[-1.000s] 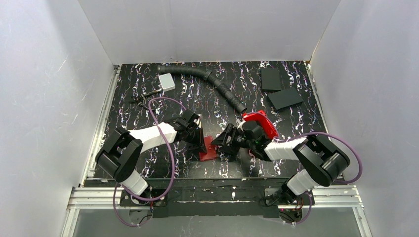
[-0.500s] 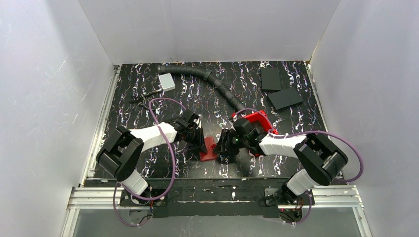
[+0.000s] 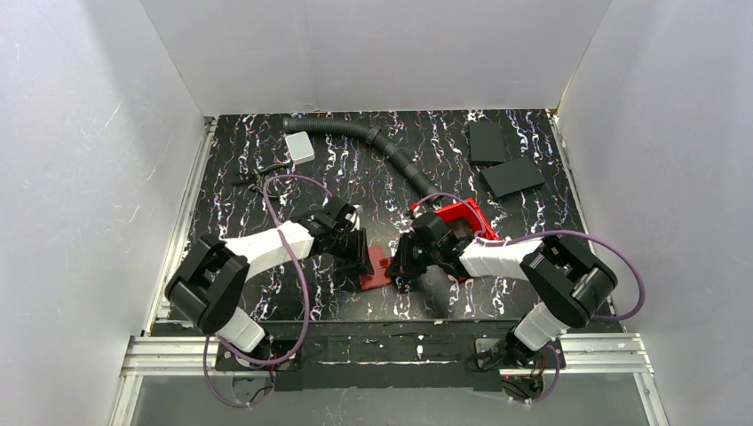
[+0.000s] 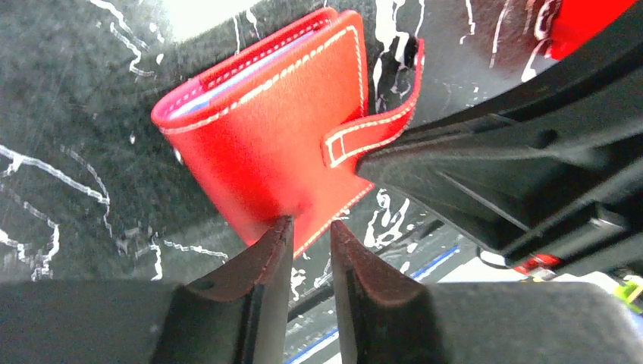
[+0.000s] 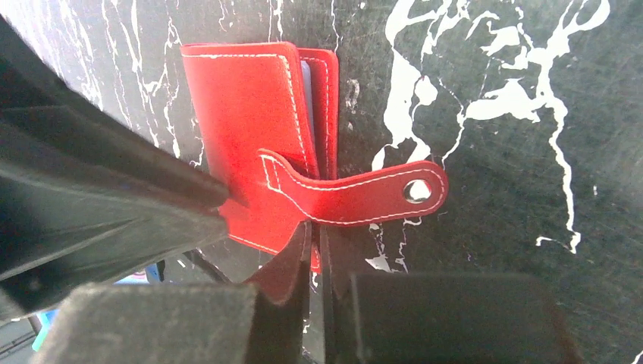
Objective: Put the credit cards into the card holder
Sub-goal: Close the card holder at the center of the board.
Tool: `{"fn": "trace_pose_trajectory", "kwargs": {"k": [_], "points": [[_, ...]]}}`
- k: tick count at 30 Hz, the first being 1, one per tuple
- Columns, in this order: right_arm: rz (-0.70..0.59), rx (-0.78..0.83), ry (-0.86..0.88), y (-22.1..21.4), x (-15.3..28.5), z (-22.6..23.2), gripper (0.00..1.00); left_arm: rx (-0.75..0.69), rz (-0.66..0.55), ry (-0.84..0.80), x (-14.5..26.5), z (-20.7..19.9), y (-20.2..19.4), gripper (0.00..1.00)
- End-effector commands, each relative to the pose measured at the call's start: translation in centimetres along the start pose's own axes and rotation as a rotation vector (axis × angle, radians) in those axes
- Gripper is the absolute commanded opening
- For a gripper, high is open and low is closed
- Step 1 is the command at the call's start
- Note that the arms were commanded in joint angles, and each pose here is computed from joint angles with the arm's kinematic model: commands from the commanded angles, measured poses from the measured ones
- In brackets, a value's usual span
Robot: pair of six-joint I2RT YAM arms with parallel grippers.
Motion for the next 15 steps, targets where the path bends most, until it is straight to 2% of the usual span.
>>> {"fn": "trace_pose_trajectory", "kwargs": {"k": [1,7,11,12,15], "points": [[0.015,0.035,-0.181,-1.2,-0.4,-3.7,0.08,0.004,-0.040,-0.008,3.1,0.0,-0.1,0.30],[0.022,0.000,-0.178,-2.5,-0.5,-4.6,0.07,0.137,-0.081,-0.092,5.2,1.1,-0.3,0.58],[0.019,-0.009,-0.169,-2.7,-0.6,-4.6,0.07,0.228,-0.079,-0.158,4.2,1.2,-0.2,0.71],[0.019,-0.011,-0.165,-2.7,-0.6,-4.5,0.07,0.257,-0.073,-0.168,3.7,1.2,-0.2,0.74],[0.021,-0.016,-0.150,-2.7,-0.8,-4.3,0.07,0.328,-0.074,-0.243,2.4,1.0,0.0,0.74]]}}
Point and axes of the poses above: each gripper's point midway between its finger pads, its own x axis back along the fingers, its own z axis along the line the jaws close on, y = z × x, the point moved 3 cm from there along x, back along the fingers, and after that the axes turned 10 degrees about x, right-handed, at the moved point
